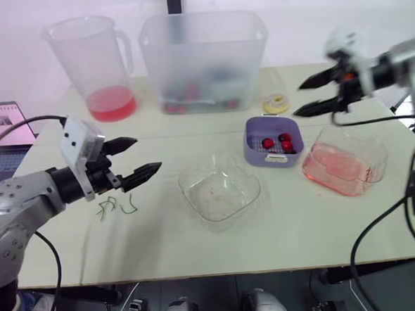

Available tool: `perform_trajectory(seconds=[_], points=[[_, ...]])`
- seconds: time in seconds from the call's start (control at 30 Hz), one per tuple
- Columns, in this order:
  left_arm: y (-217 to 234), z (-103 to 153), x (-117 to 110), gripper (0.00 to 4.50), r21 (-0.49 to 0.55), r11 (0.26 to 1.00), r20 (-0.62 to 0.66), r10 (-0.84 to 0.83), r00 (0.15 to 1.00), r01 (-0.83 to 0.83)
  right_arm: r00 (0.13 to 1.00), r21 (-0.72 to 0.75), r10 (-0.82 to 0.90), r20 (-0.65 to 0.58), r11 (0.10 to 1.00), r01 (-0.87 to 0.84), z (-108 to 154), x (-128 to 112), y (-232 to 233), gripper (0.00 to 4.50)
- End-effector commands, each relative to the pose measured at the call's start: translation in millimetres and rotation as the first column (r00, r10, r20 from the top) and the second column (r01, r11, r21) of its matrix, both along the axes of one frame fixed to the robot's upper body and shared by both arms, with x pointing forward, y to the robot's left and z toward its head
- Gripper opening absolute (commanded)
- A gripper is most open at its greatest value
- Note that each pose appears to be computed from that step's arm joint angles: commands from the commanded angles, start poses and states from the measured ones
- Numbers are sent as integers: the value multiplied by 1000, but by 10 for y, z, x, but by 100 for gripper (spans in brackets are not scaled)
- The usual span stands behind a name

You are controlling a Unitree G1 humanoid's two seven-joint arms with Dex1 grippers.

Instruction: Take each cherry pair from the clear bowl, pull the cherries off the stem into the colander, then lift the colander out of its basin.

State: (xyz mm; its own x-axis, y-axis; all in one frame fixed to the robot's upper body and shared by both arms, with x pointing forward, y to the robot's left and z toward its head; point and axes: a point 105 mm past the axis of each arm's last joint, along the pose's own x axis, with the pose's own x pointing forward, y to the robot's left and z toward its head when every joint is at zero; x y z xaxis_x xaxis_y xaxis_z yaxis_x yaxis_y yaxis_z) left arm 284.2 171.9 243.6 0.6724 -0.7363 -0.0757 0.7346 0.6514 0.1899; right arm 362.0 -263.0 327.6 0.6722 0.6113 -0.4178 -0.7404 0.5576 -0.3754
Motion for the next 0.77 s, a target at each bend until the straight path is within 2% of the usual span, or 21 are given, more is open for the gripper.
perform_trajectory(seconds=[0.03, 0.1, 0.2, 0.27, 0.33, 0.43, 0.5, 0.6, 0.77], points=[[84, -119, 30, 450, 131, 991, 10, -11, 1000, 10, 987, 92, -96, 131, 992, 85, 129, -151, -339, 445], [276, -262, 76, 450, 192, 981, -25, 38, 999, -33, 976, 116, -160, 148, 983, 144, 39, -357, -638, 445], [423, -294, 103, 450, 196, 980, -24, 34, 999, -29, 941, 167, -303, 153, 946, 277, -89, -550, -1015, 445], [496, -290, 140, 450, 138, 990, -61, 44, 997, -36, 913, 218, -373, 163, 917, 335, -163, -622, -1164, 445], [578, -251, 205, 450, 68, 997, -60, 53, 997, -49, 899, 229, -397, 185, 907, 353, -304, -696, -1219, 445], [615, -312, 234, 450, 85, 995, -69, 53, 996, -47, 894, 244, -410, 180, 899, 363, -545, -813, -1220, 445], [616, -294, 251, 450, 61, 997, -70, 60, 996, -56, 890, 259, -417, 183, 894, 366, -628, -865, -1197, 445], [590, -321, 224, 450, 80, 996, -76, 43, 996, -37, 888, 267, -428, 166, 887, 378, -752, -903, -1153, 445], [600, -311, 242, 450, 73, 997, -94, 29, 995, -22, 883, 276, -438, 167, 881, 385, -811, -932, -1138, 445]])
